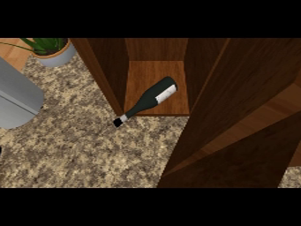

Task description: Pick up the wine, place it into the cabinet and close the cabinet

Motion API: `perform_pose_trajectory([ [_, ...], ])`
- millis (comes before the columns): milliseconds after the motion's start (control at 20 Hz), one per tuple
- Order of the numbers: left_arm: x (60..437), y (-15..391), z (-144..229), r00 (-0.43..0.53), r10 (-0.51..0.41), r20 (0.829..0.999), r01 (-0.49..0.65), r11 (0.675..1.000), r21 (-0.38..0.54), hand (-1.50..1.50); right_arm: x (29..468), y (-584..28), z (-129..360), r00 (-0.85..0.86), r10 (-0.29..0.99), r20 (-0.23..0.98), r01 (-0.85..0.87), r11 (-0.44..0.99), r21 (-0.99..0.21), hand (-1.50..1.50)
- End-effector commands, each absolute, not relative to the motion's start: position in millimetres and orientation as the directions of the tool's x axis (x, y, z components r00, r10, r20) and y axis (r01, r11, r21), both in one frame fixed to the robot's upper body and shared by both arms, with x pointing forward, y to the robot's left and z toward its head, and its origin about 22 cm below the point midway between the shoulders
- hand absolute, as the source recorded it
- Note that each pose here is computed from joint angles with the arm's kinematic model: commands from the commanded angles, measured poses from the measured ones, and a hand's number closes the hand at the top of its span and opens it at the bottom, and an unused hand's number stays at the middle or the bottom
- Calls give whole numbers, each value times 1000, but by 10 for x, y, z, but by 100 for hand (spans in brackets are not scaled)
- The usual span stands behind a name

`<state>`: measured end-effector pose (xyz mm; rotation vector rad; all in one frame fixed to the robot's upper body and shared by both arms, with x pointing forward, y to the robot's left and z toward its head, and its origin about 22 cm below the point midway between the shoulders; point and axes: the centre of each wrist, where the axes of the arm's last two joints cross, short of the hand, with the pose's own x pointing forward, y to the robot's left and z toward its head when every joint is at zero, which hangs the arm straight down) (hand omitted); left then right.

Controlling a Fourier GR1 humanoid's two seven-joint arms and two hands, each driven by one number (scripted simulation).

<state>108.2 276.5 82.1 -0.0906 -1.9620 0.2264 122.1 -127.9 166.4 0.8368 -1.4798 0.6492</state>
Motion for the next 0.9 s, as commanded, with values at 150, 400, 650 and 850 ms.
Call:
perform_pose_trajectory([
  [150,1077,3090,799,-387,159,908,-42,981,-189,-150,795,-1128,1968,-97,-179,979,-806,591,28,150],
  [400,1120,3114,817,-387,176,905,-31,979,-204,-150,856,-812,1878,-178,-121,977,-777,627,-64,150],
  [650,1086,3059,872,-374,225,900,26,972,-233,-150,1012,-707,1954,-221,-93,971,-726,680,-101,150],
  [850,1280,3137,844,-375,250,893,27,966,-259,-150,1165,-579,2024,-249,-82,965,-726,675,-130,150],
])
